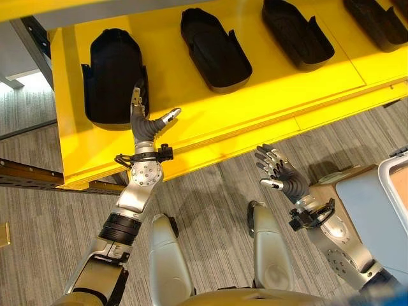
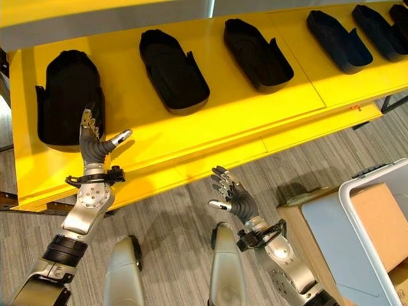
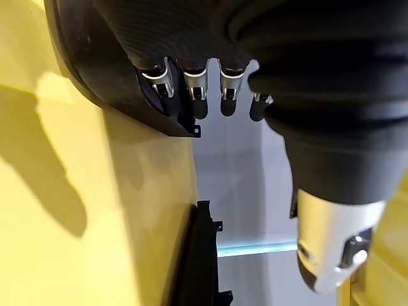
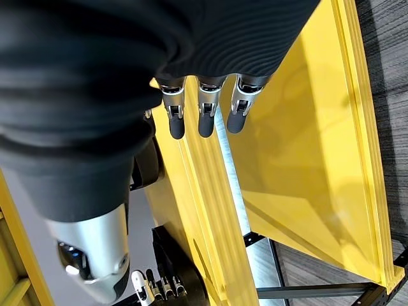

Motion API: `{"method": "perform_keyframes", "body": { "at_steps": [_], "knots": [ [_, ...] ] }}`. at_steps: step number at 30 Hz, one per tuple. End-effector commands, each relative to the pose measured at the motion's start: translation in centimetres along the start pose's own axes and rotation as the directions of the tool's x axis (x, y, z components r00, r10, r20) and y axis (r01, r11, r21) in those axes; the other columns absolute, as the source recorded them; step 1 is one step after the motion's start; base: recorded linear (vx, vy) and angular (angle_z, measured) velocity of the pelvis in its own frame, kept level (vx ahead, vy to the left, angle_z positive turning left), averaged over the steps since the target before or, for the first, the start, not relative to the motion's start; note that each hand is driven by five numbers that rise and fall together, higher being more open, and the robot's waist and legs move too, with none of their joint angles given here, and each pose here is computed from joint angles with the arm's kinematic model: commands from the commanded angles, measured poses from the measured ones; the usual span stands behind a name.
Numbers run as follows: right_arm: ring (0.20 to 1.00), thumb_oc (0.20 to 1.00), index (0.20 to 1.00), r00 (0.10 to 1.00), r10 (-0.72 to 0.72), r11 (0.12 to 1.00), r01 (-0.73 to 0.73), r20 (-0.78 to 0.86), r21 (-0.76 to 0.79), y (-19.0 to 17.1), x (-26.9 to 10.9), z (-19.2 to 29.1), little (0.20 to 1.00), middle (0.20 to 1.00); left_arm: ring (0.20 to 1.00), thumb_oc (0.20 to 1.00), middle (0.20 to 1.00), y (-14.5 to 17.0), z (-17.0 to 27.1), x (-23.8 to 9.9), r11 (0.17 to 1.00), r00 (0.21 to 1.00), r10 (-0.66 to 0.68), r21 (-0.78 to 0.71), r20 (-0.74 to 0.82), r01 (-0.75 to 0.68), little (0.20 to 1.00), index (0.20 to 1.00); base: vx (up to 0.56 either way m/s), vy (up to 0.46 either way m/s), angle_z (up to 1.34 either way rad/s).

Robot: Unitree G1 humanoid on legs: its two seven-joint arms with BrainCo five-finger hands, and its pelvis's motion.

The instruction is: Move parts from the plastic box to the shelf.

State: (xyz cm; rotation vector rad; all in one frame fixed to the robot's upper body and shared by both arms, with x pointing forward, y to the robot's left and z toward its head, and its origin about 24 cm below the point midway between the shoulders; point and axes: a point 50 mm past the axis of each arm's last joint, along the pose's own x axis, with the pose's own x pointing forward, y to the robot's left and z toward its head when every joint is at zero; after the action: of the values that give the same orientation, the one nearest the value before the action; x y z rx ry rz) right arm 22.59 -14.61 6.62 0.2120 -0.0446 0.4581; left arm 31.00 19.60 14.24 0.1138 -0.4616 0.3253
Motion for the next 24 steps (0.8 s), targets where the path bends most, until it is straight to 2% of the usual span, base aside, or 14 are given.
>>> {"method": "perform_keyframes", "body": {
  "at_steps": [1, 24],
  "knots": [
    [1.000, 1.000, 1.000, 0.997, 0.012, 0.999, -0.014, 0.074, 0.031, 0.3, 0.6, 0.8, 1.000, 1.000, 1.000, 1.000, 1.000, -0.7, 1.6, 0.7, 0.997, 0.996, 0.016, -0.076, 0.085, -0.009, 1.000, 1.000, 0.00, 0.000, 0.00],
    [1.000, 1.000, 1.000, 0.997, 0.015, 1.000, -0.016, 0.077, 0.022, 0.3, 0.6, 0.8, 1.000, 1.000, 1.000, 1.000, 1.000, -2.1, 3.8, 1.8, 0.984, 0.988, 0.015, -0.179, 0.152, 0.013, 1.000, 1.000, 0.00, 0.000, 0.00]
  ]
}}
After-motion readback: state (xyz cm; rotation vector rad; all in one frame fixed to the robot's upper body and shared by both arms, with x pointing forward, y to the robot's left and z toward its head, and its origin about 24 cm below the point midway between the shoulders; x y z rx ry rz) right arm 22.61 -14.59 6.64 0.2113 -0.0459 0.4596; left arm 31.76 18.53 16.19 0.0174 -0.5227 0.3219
